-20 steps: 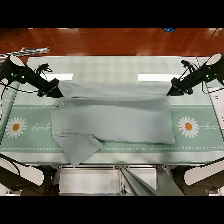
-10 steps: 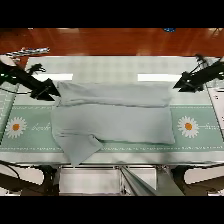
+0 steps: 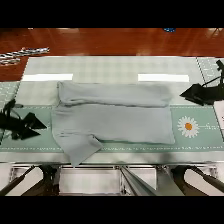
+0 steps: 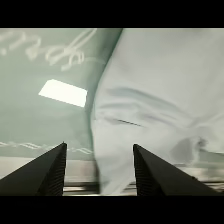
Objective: Fold the shirts.
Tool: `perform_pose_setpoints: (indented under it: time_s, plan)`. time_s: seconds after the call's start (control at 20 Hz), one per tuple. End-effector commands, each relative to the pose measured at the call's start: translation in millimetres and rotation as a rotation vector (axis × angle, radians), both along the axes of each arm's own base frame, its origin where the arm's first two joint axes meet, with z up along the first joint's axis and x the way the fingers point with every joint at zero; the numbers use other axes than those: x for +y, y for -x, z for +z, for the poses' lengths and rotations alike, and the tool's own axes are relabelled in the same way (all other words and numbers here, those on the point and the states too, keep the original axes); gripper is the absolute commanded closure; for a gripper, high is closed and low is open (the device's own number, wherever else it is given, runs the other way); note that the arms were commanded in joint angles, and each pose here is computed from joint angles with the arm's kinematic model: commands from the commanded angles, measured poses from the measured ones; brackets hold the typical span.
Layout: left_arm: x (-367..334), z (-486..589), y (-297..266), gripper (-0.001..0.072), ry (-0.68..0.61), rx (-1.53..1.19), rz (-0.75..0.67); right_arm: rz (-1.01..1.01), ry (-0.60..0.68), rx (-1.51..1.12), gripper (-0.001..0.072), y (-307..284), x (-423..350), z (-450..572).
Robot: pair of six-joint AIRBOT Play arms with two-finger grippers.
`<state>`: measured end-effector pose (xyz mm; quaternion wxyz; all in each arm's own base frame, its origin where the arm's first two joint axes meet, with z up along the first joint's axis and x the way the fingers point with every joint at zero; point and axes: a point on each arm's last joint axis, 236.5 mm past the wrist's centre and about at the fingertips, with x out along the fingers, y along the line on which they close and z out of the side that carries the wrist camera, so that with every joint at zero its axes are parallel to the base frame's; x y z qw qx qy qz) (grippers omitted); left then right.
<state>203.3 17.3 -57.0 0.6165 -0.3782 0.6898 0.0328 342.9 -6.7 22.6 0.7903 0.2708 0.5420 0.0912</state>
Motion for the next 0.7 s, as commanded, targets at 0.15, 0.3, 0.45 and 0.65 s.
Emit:
perform_pose_setpoints:
  time_s: [0.15, 0.3, 0.45, 0.65]
  plan:
    - [-32, -40, 29, 0.0202, 0.062, -0.042, 0.147, 0.0, -0.12, -0.038, 0.0302, 33, 39, -16]
    - [-36, -43, 21, 0.0203, 0.042, -0.062, 0.128, -0.006, -0.146, -0.042, 0.0302, 32, 43, -14]
    - [-48, -54, 22, 0.0203, 0.042, -0.044, 0.074, -0.024, -0.198, -0.067, 0.0302, 26, 49, -5]
    - [-79, -62, 33, 0.0203, 0.101, 0.014, -0.036, -0.08, -0.213, -0.057, 0.0302, 25, 36, -3]
